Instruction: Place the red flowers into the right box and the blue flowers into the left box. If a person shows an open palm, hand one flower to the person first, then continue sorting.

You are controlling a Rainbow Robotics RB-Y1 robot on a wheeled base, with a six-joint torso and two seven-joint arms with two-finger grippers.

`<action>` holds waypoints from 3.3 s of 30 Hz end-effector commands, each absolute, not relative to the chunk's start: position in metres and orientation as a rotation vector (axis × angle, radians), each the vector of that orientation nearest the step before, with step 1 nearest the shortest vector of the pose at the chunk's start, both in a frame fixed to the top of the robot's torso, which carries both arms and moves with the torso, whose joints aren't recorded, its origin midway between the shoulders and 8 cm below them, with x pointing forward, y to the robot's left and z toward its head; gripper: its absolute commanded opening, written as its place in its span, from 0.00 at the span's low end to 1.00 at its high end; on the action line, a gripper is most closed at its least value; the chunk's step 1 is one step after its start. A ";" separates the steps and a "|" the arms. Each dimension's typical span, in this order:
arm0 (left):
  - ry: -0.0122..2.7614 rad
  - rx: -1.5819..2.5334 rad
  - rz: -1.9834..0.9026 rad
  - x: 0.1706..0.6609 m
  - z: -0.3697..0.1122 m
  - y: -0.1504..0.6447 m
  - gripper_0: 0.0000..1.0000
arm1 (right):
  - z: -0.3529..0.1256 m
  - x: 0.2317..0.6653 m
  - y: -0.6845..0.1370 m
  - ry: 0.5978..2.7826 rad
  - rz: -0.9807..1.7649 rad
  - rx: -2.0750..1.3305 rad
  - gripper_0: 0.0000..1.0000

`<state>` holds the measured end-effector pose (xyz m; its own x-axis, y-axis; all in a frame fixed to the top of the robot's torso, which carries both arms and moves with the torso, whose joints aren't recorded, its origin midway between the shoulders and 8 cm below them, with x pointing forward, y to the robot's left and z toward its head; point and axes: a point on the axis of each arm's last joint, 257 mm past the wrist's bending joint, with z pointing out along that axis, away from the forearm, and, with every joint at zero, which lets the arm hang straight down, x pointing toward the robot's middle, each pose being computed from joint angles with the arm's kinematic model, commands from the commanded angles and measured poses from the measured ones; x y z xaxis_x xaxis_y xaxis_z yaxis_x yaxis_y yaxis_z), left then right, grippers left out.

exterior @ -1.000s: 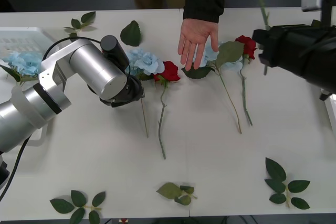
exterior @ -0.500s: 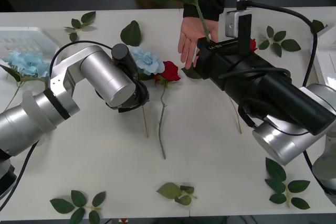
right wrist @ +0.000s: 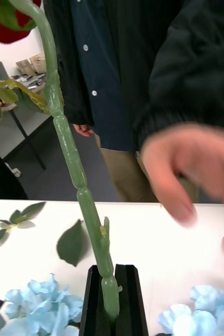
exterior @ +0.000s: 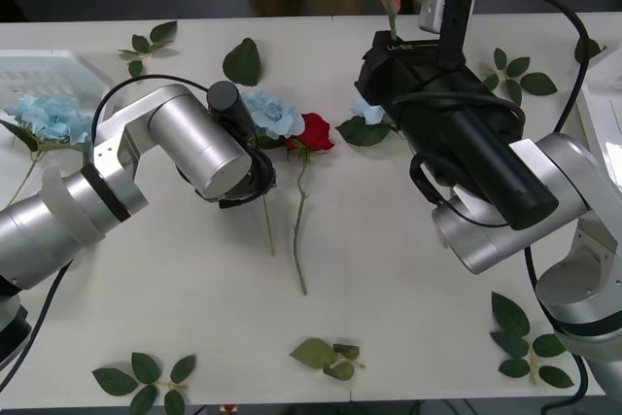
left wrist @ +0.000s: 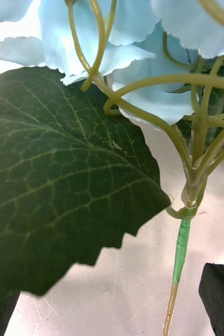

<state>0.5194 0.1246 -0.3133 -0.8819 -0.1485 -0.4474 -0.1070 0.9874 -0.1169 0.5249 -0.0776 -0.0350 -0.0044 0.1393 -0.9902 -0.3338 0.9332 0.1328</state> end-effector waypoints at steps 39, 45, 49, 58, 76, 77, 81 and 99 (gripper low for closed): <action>2.655 -0.194 -0.194 0.515 -0.317 0.108 1.00 | -0.012 0.534 -0.072 1.490 0.400 -0.113 1.00; 2.656 -0.197 -0.195 0.514 -0.317 0.108 1.00 | -0.012 0.534 -0.071 1.490 0.401 -0.114 1.00; 2.656 -0.195 -0.194 0.514 -0.317 0.108 1.00 | -0.018 0.532 -0.075 1.502 0.402 -0.113 1.00; 2.657 -0.195 -0.196 0.514 -0.317 0.108 1.00 | -0.056 0.519 -0.123 1.715 0.588 -0.046 1.00; 2.646 -0.172 -0.148 0.515 -0.322 0.115 1.00 | -0.205 0.559 -0.299 2.413 0.363 0.142 1.00; 2.645 -0.173 -0.142 0.515 -0.323 0.116 1.00 | -0.213 0.568 -0.303 2.401 0.333 0.124 1.00; 2.640 -0.168 -0.118 0.514 -0.328 0.122 1.00 | -0.225 0.599 -0.300 2.346 0.253 0.086 1.00; 2.628 -0.129 -0.060 0.512 -0.338 0.131 0.32 | -0.238 0.652 -0.257 2.322 0.009 0.017 1.00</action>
<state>0.5172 0.1342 -0.3311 -0.8694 -0.1066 -0.4824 -0.0845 0.9941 -0.0674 0.6388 -0.2745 -0.2575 -0.7094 0.0554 -0.7026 0.0417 0.9985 0.0367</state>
